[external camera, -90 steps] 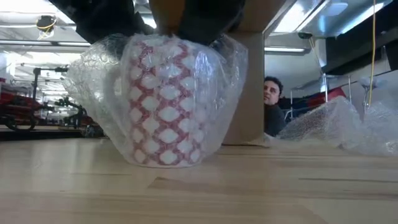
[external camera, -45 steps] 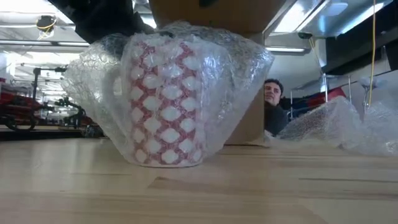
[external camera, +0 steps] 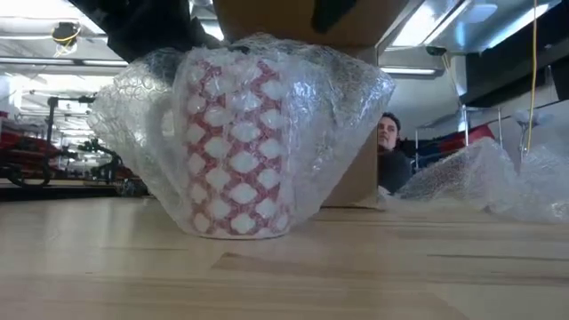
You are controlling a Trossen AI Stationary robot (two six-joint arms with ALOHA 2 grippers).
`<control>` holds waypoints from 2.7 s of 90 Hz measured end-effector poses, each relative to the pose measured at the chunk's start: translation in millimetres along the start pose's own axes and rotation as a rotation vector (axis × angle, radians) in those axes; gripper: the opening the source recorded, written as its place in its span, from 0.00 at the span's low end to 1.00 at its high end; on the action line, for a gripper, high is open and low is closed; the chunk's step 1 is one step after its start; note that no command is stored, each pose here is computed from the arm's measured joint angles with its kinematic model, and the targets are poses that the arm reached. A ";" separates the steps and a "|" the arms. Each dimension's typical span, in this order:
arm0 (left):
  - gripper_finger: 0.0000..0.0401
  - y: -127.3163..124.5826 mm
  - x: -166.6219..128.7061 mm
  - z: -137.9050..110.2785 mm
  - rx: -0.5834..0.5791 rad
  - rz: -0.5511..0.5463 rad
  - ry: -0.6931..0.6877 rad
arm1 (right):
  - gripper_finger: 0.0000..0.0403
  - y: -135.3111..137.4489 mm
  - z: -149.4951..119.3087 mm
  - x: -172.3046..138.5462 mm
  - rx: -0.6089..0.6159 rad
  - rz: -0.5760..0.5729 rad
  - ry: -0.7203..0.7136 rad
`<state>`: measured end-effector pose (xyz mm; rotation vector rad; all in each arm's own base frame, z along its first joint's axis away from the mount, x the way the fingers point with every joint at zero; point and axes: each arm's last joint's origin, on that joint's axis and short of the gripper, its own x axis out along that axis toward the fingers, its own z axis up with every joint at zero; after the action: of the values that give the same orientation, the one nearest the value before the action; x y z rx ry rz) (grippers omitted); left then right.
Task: Wrap mug
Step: Wrap the red mug with the bubble wrap
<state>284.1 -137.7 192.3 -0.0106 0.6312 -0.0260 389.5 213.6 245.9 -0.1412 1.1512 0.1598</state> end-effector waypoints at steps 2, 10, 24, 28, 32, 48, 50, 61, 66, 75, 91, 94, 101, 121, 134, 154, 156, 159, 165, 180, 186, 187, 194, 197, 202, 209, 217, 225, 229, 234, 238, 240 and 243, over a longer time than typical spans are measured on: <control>0.00 0.0 0.0 0.0 0.000 0.000 0.000 | 0.43 0.1 -1.3 3.8 -0.010 0.001 -0.002; 0.00 0.0 0.0 0.0 0.000 0.000 0.000 | 0.43 -5.1 -4.0 17.1 -0.033 -0.025 -0.024; 0.00 0.3 0.1 -1.1 0.004 0.002 0.009 | 0.43 -17.7 -1.3 26.9 -0.081 -0.079 -0.069; 0.00 0.2 0.1 -1.3 0.004 0.000 0.011 | 0.43 -23.0 0.8 27.5 -0.089 -0.096 -0.079; 0.00 0.1 0.1 -1.2 0.004 -0.001 0.010 | 0.43 -27.8 2.2 27.9 -0.083 -0.104 -0.082; 0.00 0.1 0.1 -0.8 0.002 -0.001 0.007 | 0.43 -29.9 4.5 17.1 -0.094 -0.071 -0.044; 0.00 0.1 0.1 -0.9 0.002 -0.001 0.007 | 0.43 -29.4 5.4 15.1 -0.103 -0.071 -0.047; 0.00 0.0 0.1 -0.9 0.018 -0.001 0.007 | 0.43 -28.6 10.4 8.0 -0.145 -0.081 -0.069; 0.00 0.1 0.1 -1.0 0.018 0.000 0.008 | 0.43 -30.1 12.8 7.7 -0.181 -0.111 -0.091; 0.00 0.1 0.1 -1.1 0.018 0.000 0.009 | 0.43 -33.9 17.5 11.2 -0.265 -0.163 -0.121; 0.00 1.0 0.0 -3.8 0.029 0.008 0.036 | 0.43 -39.6 18.0 44.1 -0.320 -0.100 -0.076; 0.00 1.1 -0.6 -4.5 0.031 0.004 0.047 | 0.43 -41.2 18.0 49.6 -0.325 -0.096 -0.068; 0.00 1.6 -4.3 -4.5 0.029 -0.021 0.068 | 0.43 -40.9 17.6 57.2 -0.355 -0.097 -0.057; 0.00 2.7 -41.5 5.3 -0.019 -0.080 0.083 | 0.43 -45.1 17.2 67.6 -0.376 -0.116 -0.045; 0.00 5.0 -70.1 10.1 -0.044 -0.064 0.057 | 0.43 -46.6 16.7 68.8 -0.372 -0.096 -0.039; 0.00 10.2 -74.3 -13.7 -0.055 0.018 0.125 | 0.43 -46.1 16.7 69.5 -0.371 -0.082 -0.041; 0.00 10.5 -71.8 -17.8 -0.058 0.024 0.135 | 0.43 -46.1 16.6 69.5 -0.371 -0.082 -0.041; 0.00 11.1 -68.5 -23.8 -0.069 0.031 0.147 | 0.43 -46.1 16.6 69.6 -0.370 -0.082 -0.041; 0.00 12.3 -61.9 -36.0 -0.097 0.033 0.167 | 0.43 -46.1 16.6 69.6 -0.362 -0.082 -0.041; 0.00 5.7 -46.8 -52.4 -0.156 -0.067 0.109 | 0.43 -47.3 16.8 69.7 -0.343 -0.082 -0.043; 0.00 1.8 -42.7 -55.5 -0.171 -0.111 0.082 | 0.43 -48.3 17.0 69.8 -0.336 -0.081 -0.042; 0.00 1.1 -42.3 -56.0 -0.172 -0.118 0.079 | 0.43 -48.6 17.0 69.8 -0.334 -0.081 -0.042; 0.00 -2.8 -40.2 -58.9 -0.183 -0.146 0.067 | 0.43 -50.7 17.4 70.0 -0.327 -0.083 -0.042; 0.00 -4.7 -39.8 -59.4 -0.189 -0.155 0.063 | 0.43 -50.8 17.4 70.0 -0.325 -0.082 -0.042; 0.00 -7.3 -40.2 -60.9 -0.185 -0.174 0.073 | 0.43 -51.3 17.5 70.1 -0.323 -0.082 -0.042; 0.00 -9.9 -41.4 -62.6 -0.177 -0.203 0.092 | 0.43 -52.9 17.8 70.2 -0.319 -0.083 -0.043; 0.00 -13.7 -43.3 -64.3 -0.169 -0.233 0.106 | 0.43 -54.6 17.9 70.4 -0.302 -0.082 -0.042; 0.00 -17.3 -44.9 -64.5 -0.186 -0.261 0.107 | 0.43 -56.8 18.0 70.8 -0.297 -0.089 -0.040; 0.00 -18.3 -45.4 -64.2 -0.189 -0.266 0.102 | 0.43 -57.6 18.2 70.8 -0.292 -0.091 -0.040; 0.00 -19.2 -45.7 -62.9 -0.195 -0.267 0.084 | 0.43 -58.7 18.3 70.9 -0.290 -0.101 -0.039; 0.00 -18.9 -45.6 -62.5 -0.197 -0.257 0.077 | 0.43 -58.8 18.3 71.0 -0.290 -0.105 -0.039; 0.00 -18.7 -45.5 -62.4 -0.198 -0.252 0.073 | 0.43 -58.7 18.3 71.0 -0.290 -0.108 -0.039; 0.00 -18.6 -45.4 -62.1 -0.199 -0.243 0.066 | 0.43 -58.8 18.3 71.0 -0.290 -0.110 -0.039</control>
<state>210.4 -155.1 169.3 -0.2794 0.6938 -0.1991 445.8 163.3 189.9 -0.4554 1.0744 0.2305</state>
